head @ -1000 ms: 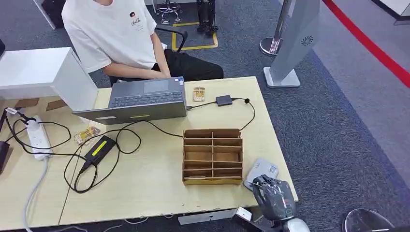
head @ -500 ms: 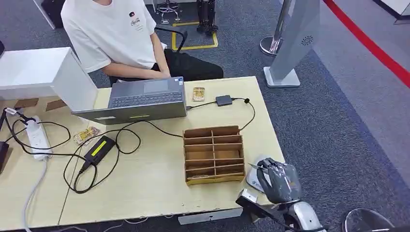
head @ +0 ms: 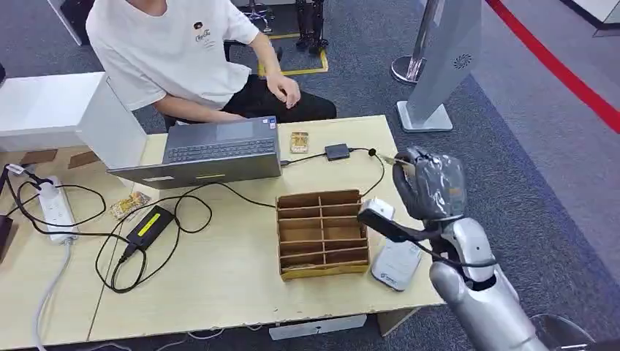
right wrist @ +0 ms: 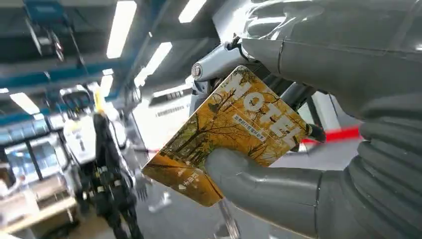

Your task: Pass the card to the sensor for recognition and then transmit it.

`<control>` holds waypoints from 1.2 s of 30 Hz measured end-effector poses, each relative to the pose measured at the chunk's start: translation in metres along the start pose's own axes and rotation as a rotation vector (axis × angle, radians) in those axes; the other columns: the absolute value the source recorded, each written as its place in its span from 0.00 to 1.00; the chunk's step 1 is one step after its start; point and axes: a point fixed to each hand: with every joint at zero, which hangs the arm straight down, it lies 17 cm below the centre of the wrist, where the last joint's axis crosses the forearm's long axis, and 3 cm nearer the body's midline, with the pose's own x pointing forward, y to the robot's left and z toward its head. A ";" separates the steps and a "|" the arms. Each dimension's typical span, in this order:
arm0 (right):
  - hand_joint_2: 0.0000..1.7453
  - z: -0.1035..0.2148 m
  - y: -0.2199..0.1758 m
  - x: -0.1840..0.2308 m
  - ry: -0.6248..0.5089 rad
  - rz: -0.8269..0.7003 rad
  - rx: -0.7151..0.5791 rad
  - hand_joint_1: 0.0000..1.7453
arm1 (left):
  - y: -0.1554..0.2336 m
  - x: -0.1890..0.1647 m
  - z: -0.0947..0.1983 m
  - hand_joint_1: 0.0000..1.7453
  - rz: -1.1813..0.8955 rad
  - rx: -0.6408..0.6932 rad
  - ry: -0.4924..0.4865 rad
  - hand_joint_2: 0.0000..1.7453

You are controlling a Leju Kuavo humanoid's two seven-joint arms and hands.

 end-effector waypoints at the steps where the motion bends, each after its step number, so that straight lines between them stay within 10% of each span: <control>1: 1.00 -0.015 -0.003 0.004 -0.003 0.014 -0.010 1.00 | 0.000 0.000 0.000 0.00 -0.013 -0.001 0.001 1.00; 8: 1.00 -0.095 -0.003 0.045 -0.034 0.122 -0.041 1.00 | 0.002 -0.001 0.000 0.00 -0.079 0.001 0.007 1.00; 18: 1.00 -0.126 0.012 0.074 -0.065 0.176 -0.019 1.00 | 0.002 -0.001 0.000 0.00 -0.119 -0.002 0.008 1.00; 19: 1.00 -0.127 0.014 0.077 -0.067 0.172 -0.016 0.00 | 0.002 -0.001 0.000 0.00 -0.119 -0.002 0.008 1.00; 36: 1.00 -0.088 0.035 0.093 -0.132 0.101 -0.012 0.00 | 0.002 -0.001 0.000 0.00 -0.086 -0.001 0.002 1.00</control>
